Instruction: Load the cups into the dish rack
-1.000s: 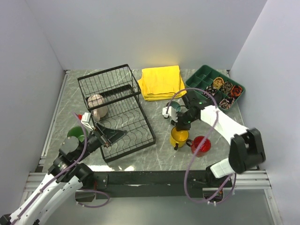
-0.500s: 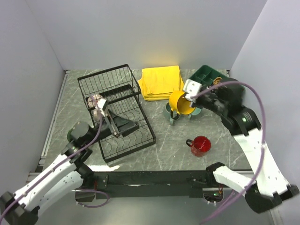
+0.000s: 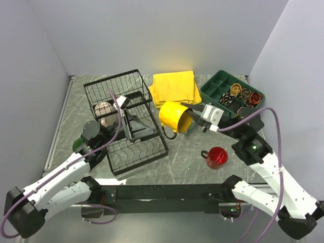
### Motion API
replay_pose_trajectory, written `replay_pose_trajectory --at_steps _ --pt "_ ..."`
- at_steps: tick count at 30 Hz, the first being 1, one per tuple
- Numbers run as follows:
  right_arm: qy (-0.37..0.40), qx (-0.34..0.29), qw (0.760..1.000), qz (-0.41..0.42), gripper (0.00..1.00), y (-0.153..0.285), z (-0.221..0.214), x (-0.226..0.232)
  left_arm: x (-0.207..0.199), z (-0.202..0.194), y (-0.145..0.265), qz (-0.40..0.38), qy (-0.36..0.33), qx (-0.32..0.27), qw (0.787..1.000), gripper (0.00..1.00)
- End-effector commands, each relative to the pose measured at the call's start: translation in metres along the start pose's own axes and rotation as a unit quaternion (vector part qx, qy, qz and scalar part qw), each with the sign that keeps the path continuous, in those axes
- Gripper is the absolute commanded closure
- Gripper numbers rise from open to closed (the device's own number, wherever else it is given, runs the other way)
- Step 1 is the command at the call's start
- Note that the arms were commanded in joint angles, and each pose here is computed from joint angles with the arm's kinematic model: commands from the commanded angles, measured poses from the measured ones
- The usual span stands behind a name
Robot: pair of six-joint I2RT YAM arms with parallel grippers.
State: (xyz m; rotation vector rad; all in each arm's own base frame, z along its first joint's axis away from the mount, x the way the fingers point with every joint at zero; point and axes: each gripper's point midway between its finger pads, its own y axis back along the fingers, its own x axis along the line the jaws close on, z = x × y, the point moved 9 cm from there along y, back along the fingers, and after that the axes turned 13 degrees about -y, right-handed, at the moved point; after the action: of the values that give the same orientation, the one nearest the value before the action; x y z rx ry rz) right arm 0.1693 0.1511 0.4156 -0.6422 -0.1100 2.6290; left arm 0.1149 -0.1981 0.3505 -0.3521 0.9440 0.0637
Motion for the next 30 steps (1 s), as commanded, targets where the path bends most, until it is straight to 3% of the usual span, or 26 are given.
replay_pose_trajectory --at_steps 1,5,11,30 --pt "0.043 -0.095 0.993 -0.054 1.00 -0.009 0.036 -0.015 -0.019 0.003 -0.004 -0.058 -0.026 0.015 0.998 0.03" --pt "0.040 -0.093 0.994 -0.039 1.00 -0.021 0.034 -0.014 -0.020 0.003 -0.009 -0.065 -0.029 0.019 0.997 0.06" --pt "0.042 -0.116 0.992 -0.010 1.00 -0.029 0.026 -0.002 -0.023 0.008 -0.016 -0.084 -0.033 0.027 0.996 0.24" --pt "0.037 -0.114 0.993 0.022 1.00 -0.030 0.002 0.014 -0.020 0.012 -0.032 -0.124 -0.026 0.051 0.991 0.52"
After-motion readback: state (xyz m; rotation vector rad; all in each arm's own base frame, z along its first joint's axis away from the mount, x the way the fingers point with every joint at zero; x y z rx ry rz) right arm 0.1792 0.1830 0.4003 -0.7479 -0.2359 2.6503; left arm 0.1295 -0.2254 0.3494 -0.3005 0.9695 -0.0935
